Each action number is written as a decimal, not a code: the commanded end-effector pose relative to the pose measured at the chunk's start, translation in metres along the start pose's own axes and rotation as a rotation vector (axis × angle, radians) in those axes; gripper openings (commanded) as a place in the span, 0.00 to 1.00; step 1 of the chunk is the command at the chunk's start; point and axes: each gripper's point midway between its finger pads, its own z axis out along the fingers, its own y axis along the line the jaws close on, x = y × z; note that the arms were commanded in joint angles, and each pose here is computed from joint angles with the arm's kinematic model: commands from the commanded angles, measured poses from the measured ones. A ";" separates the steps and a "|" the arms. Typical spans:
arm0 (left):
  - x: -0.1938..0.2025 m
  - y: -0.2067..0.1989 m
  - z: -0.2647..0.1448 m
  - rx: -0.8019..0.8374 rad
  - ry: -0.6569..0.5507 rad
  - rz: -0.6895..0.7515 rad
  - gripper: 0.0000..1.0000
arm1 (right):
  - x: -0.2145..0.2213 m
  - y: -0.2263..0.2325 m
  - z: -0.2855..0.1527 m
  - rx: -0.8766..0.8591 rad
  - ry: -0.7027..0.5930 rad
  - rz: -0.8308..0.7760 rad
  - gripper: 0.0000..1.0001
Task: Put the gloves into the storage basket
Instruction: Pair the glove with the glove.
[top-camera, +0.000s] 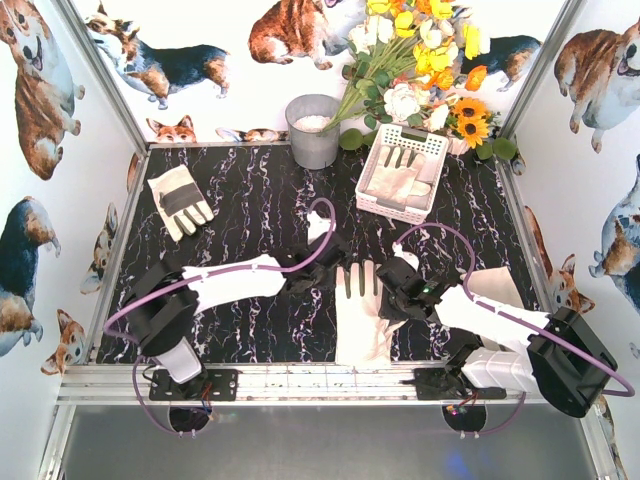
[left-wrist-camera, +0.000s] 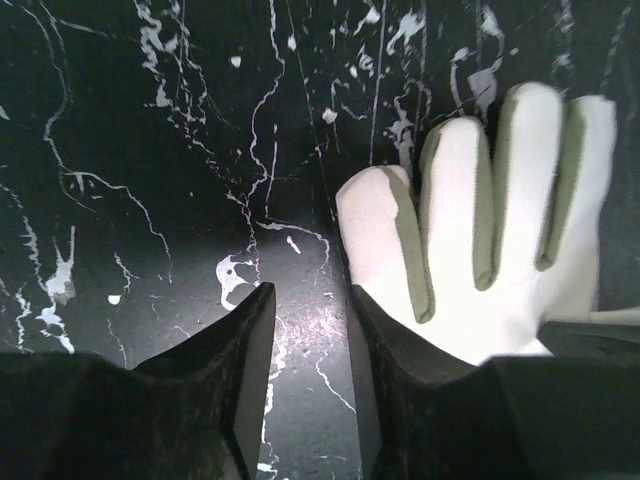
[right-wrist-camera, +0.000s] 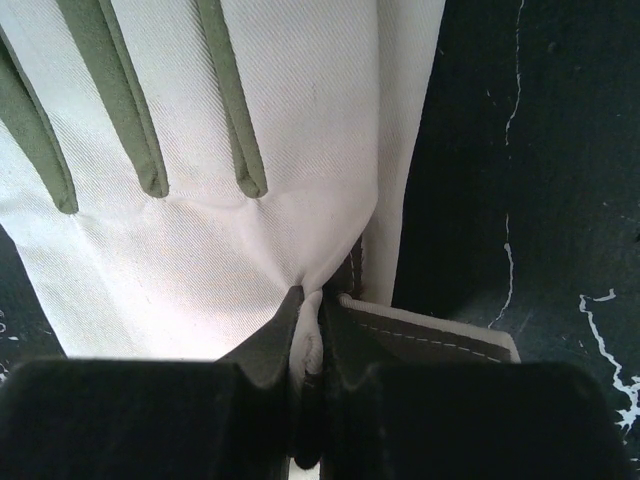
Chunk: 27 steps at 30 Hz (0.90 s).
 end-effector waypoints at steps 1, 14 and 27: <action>-0.021 0.002 -0.022 0.019 -0.074 0.004 0.31 | 0.020 -0.031 0.002 0.121 0.065 -0.040 0.00; 0.021 -0.077 -0.005 0.440 0.035 -0.114 0.18 | 0.012 -0.030 -0.010 0.116 0.032 -0.043 0.12; 0.075 -0.042 0.038 0.325 0.150 -0.153 0.10 | -0.036 -0.043 -0.072 0.176 -0.169 -0.077 0.55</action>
